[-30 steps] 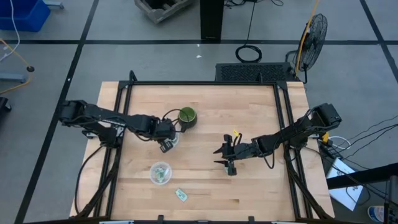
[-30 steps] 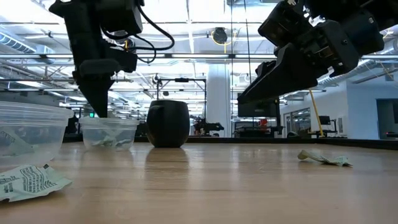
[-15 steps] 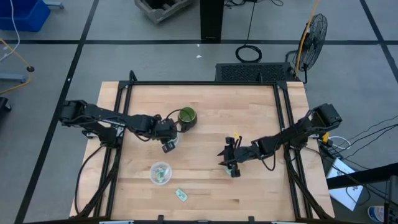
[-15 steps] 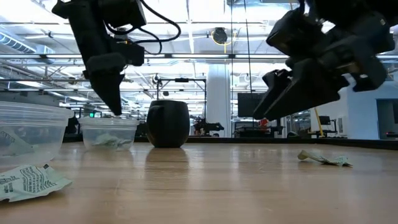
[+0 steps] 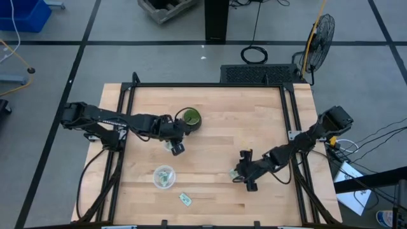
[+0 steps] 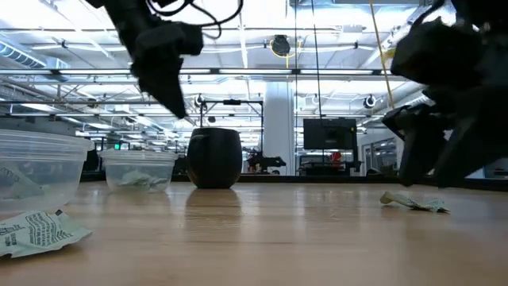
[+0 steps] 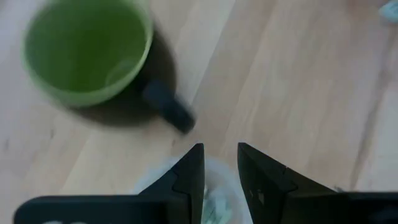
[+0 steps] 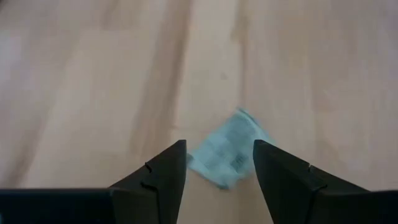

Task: Pick and place Stevia / Truvia into bins
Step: Put the green stevia packet into the bottom transparent container

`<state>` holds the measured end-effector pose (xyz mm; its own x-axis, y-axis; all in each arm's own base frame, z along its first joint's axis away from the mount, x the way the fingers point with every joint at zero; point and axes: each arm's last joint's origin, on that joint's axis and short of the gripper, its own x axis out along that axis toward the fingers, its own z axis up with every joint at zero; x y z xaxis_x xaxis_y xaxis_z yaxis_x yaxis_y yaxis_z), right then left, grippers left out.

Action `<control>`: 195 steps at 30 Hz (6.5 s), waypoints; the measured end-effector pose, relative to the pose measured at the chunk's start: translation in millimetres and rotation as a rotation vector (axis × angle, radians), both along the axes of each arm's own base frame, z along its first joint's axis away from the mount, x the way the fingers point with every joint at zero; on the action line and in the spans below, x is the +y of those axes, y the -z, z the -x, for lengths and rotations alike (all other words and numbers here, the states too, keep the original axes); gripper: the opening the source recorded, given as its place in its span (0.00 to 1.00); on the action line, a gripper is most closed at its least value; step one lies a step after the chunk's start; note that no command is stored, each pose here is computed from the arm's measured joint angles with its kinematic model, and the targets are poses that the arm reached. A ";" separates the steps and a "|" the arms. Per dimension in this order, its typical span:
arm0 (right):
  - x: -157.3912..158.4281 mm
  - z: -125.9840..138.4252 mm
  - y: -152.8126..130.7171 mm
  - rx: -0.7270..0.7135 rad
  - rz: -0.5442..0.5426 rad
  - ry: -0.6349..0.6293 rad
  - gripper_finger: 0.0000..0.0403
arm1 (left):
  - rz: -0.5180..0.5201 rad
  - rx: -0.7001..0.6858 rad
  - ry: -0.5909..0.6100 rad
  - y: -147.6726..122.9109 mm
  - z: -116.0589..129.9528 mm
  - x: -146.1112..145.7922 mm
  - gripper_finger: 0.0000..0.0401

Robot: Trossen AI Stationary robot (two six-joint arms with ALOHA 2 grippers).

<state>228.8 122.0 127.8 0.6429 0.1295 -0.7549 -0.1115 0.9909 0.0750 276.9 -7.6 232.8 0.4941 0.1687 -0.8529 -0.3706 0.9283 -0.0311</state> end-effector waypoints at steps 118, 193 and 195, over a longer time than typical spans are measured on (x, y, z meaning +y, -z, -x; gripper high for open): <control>-80.6 -42.9 -38.9 -0.822 0.284 0.137 0.02 | 0.086 -0.663 0.170 -12.7 -70.8 -12.0 0.25; -83.2 -43.7 -43.8 -0.871 0.148 0.194 0.13 | -0.064 -0.659 0.289 -13.7 -71.2 -12.5 0.01; -83.6 -43.9 -40.2 -0.830 0.132 0.215 0.18 | -0.067 -0.665 0.283 -14.2 -71.4 -12.2 0.01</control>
<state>272.6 38.5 168.0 0.9930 -0.1135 -0.0315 0.1113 0.9917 -0.0646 348.4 -19.8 247.0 0.9370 -0.0010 -0.3492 -0.0384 0.9937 -0.1057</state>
